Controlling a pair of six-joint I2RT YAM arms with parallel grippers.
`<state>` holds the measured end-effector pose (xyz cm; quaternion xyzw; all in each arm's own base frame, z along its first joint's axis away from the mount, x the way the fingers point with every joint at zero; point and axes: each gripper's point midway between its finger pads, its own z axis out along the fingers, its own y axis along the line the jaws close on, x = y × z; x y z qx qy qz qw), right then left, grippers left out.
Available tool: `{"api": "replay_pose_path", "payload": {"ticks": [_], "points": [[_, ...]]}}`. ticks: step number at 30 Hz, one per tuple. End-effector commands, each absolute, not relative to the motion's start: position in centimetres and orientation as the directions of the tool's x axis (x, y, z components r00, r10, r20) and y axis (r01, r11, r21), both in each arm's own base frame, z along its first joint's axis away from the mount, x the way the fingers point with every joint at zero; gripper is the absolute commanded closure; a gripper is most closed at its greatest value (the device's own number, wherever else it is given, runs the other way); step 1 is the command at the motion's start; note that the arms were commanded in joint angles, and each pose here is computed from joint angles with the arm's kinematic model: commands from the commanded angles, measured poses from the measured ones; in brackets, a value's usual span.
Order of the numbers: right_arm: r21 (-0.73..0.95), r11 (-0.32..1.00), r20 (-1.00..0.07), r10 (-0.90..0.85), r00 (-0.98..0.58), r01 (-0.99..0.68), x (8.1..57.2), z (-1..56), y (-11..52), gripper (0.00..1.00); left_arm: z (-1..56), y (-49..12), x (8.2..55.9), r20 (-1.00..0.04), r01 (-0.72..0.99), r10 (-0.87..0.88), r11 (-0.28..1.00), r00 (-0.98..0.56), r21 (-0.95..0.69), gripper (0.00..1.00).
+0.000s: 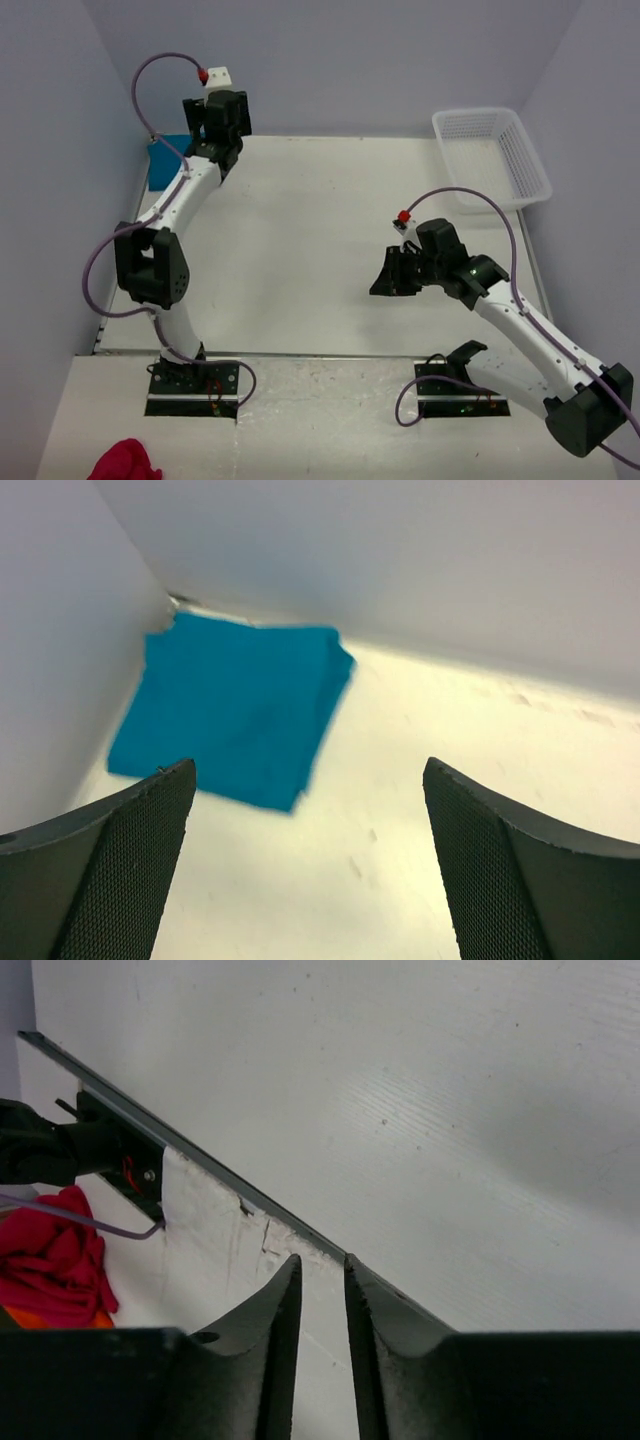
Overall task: Fold and stack the t-shirts
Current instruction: Put the neatly folded tshirt into the corner of the board with the left arm
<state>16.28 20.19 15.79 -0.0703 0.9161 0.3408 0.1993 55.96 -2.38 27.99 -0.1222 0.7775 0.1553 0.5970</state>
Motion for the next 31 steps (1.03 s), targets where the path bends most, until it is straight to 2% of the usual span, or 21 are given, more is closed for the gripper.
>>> {"api": "replay_pose_path", "payload": {"ticks": [1,2,4,5,7,8,9,11,16,17,19,20,31], "points": [[0.578,0.751,-0.508,0.023,-0.861,-0.321,16.7,16.9,19.9,0.73,28.7,-7.1,51.5,-0.955,-0.235,-0.148,0.968,-0.258,-0.086,0.05],[0.579,0.746,-0.521,0.028,-0.853,-0.329,16.6,17.2,19.9,0.66,26.0,-9.2,49.9,-0.933,-0.159,-0.156,0.981,-0.323,-0.109,0.05],[0.576,0.739,-0.559,0.045,-0.828,-0.349,16.3,18.0,19.5,0.57,27.7,-11.1,46.9,-0.929,-0.069,-0.215,0.977,-0.300,-0.204,0.01],[0.576,0.734,-0.576,0.052,-0.816,-0.360,16.3,18.4,19.4,0.48,25.0,-12.9,45.0,-0.905,0.009,-0.209,0.974,-0.371,-0.228,0.00],[0.563,0.734,-0.614,0.063,-0.787,-0.381,16.3,18.8,19.0,0.43,26.5,-14.4,41.9,-0.907,0.110,-0.231,0.952,-0.352,-0.285,0.00],[0.560,0.734,-0.624,0.068,-0.778,-0.385,16.2,19.0,18.9,0.40,24.2,-15.2,40.1,-0.887,0.152,-0.215,0.942,-0.409,-0.298,0.00],[0.558,0.734,-0.631,0.071,-0.773,-0.388,16.3,19.1,18.8,0.39,25.3,-15.2,38.5,-0.893,0.178,-0.228,0.932,-0.388,-0.315,0.00],[0.556,0.731,-0.647,0.081,-0.758,-0.397,16.3,19.5,18.7,0.38,23.2,-15.3,36.0,-0.877,0.204,-0.221,0.921,-0.427,-0.331,0.00],[0.545,0.749,-0.663,0.111,-0.741,-0.376,17.0,19.4,18.4,0.27,23.1,-15.1,30.8,-0.872,0.265,-0.239,0.889,-0.427,-0.374,0.00],[0.540,0.750,-0.669,0.108,-0.735,-0.382,17.1,19.4,18.5,0.23,22.2,-15.1,30.1,-0.865,0.268,-0.232,0.887,-0.444,-0.376,0.00],[0.510,0.779,-0.690,0.116,-0.715,-0.366,17.9,19.4,18.0,0.06,22.4,-14.9,28.9,-0.866,0.282,-0.236,0.879,-0.442,-0.384,0.00],[0.505,0.777,-0.699,0.115,-0.705,-0.375,18.1,19.5,18.0,0.01,21.6,-14.9,28.4,-0.859,0.285,-0.228,0.878,-0.457,-0.385,0.00],[0.482,0.758,-0.760,0.113,-0.640,-0.439,19.9,22.1,19.1,0.01,20.3,-13.3,26.6,-0.856,0.232,-0.253,0.893,-0.451,-0.386,0.00]]}}
